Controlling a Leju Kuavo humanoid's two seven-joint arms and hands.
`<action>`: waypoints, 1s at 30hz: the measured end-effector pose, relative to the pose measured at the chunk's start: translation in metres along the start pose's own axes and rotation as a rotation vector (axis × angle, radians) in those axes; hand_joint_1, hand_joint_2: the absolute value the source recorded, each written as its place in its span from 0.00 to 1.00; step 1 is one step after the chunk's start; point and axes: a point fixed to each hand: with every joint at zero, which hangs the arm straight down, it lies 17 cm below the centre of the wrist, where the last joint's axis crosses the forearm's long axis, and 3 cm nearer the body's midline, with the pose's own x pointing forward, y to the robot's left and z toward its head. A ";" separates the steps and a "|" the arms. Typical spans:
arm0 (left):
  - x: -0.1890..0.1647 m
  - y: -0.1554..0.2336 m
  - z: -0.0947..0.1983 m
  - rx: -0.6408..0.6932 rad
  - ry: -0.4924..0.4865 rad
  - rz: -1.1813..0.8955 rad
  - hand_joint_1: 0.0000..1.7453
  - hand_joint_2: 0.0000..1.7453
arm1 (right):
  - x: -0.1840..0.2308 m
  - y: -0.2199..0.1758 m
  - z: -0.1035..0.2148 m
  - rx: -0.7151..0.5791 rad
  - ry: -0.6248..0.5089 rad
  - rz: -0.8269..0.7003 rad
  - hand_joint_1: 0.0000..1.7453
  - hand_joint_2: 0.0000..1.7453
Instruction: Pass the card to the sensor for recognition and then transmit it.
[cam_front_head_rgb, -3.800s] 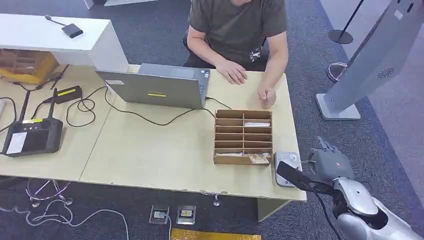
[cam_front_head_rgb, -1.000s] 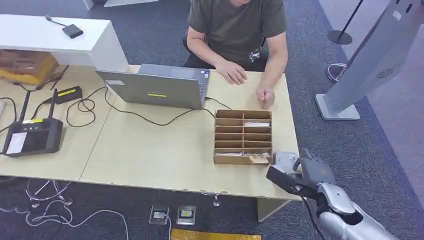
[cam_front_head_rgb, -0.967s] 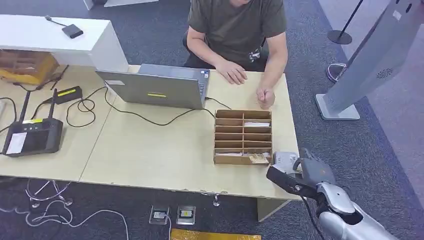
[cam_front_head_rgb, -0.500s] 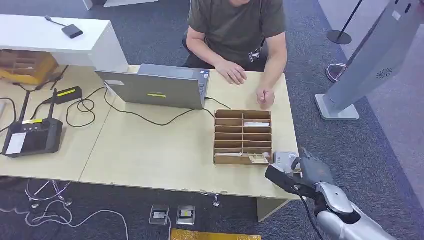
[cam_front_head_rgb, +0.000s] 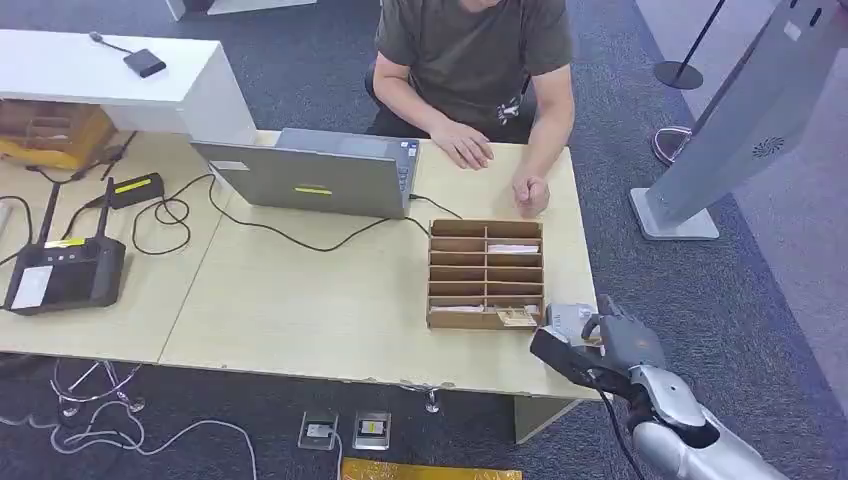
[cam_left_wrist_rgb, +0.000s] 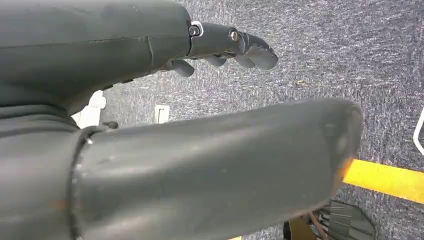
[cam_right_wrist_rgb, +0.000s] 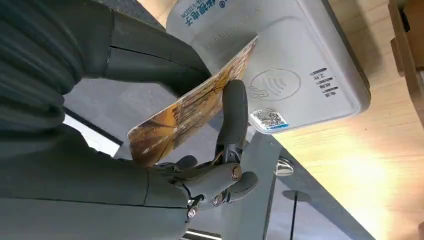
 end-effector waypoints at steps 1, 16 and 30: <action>0.000 0.000 0.000 0.000 0.000 0.001 0.00 0.00 | 0.000 0.000 0.000 -0.001 0.000 -0.001 1.00 1.00; 0.001 0.007 -0.002 0.010 -0.006 0.029 0.00 0.00 | -0.005 -0.173 -0.006 -0.325 0.023 0.119 1.00 1.00; 0.001 0.006 -0.002 0.008 0.001 0.051 0.00 0.00 | 0.024 -0.309 0.032 -0.590 -0.055 0.126 1.00 1.00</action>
